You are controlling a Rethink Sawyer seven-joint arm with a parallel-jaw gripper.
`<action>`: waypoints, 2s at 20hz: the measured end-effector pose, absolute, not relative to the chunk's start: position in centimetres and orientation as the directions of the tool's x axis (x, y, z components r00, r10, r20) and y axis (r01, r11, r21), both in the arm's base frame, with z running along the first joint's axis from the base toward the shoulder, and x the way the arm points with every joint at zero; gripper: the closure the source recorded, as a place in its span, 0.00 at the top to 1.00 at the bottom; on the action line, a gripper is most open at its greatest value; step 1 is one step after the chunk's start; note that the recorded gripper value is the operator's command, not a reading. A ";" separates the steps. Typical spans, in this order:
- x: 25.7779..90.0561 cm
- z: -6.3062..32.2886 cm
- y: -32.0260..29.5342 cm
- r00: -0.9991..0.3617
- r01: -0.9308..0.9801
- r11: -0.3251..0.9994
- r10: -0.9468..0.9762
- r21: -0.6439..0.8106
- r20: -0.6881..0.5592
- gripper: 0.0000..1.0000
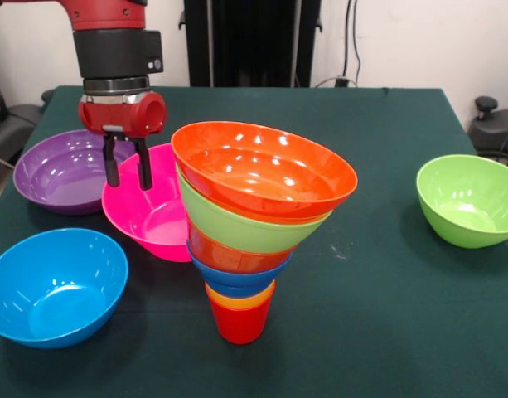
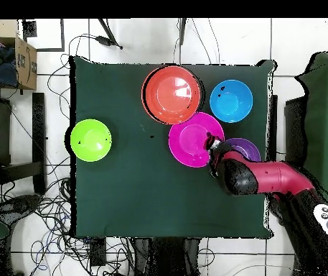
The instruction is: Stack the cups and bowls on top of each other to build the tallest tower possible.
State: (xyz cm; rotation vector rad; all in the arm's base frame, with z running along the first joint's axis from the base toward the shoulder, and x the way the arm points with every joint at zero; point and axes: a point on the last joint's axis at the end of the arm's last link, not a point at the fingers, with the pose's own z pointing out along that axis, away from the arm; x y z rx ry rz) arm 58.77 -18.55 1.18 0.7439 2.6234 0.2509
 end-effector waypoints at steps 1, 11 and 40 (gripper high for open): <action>58.5 0.9 -18.5 -0.782 0.459 0.846 0.530 0.272 -0.328 1.00; 58.2 0.7 -18.7 -0.786 0.456 0.850 0.524 0.265 -0.329 1.00; 56.4 0.5 -22.9 -0.749 0.517 0.818 0.575 0.253 -0.328 1.00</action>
